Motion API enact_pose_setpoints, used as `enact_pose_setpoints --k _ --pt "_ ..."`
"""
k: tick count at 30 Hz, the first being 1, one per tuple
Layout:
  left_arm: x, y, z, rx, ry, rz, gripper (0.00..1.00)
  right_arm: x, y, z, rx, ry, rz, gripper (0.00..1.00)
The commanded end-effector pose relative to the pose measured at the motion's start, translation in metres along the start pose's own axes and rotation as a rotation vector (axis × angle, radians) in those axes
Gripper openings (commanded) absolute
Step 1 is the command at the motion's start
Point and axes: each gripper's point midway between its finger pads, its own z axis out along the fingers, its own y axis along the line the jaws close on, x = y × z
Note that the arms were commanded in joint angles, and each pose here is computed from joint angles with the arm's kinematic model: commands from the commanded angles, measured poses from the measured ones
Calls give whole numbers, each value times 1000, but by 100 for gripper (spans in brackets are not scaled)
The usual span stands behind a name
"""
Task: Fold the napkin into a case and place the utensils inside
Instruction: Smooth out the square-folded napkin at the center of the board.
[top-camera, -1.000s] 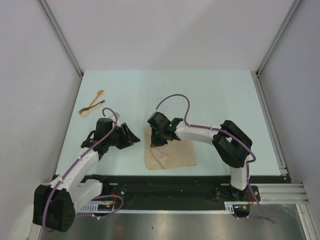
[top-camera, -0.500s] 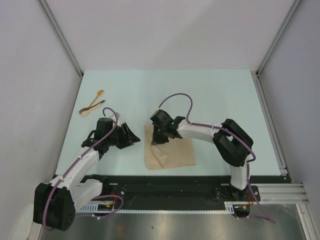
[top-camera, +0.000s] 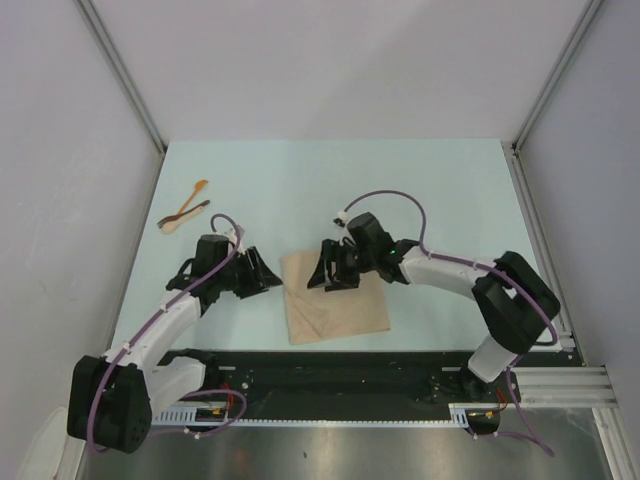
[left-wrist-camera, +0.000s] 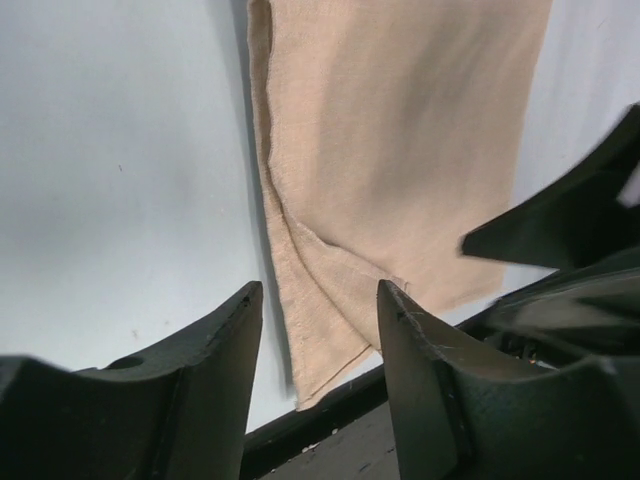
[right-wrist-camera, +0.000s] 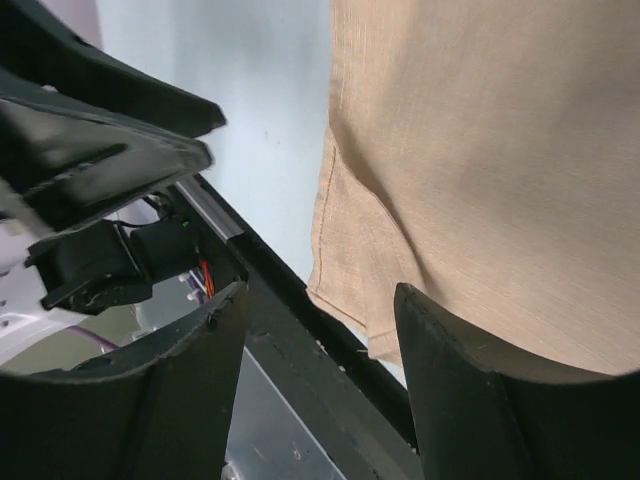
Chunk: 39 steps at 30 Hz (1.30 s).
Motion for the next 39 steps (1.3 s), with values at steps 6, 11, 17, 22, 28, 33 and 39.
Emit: enact_pose_setpoints --k 6,11,17,22,28,33,39 --pt "-10 -6 17 -61 -10 82 59 6 0 -39 -81 -59 -145 63" --pt "-35 -9 37 -112 5 64 58 27 -17 -27 -87 -47 -105 58" --pt "-47 8 61 -178 41 20 52 46 -23 -23 -119 -32 -93 57" --pt "-54 7 78 -162 52 15 42 59 -20 -18 -156 -15 -81 52" --pt "-65 -4 91 -116 37 6 33 70 -18 -9 -186 13 -66 50" --pt "-60 -6 97 -108 54 8 27 75 -11 1 -216 28 -66 48" --pt "-53 -9 107 -108 71 18 25 75 12 16 -253 59 -87 45"
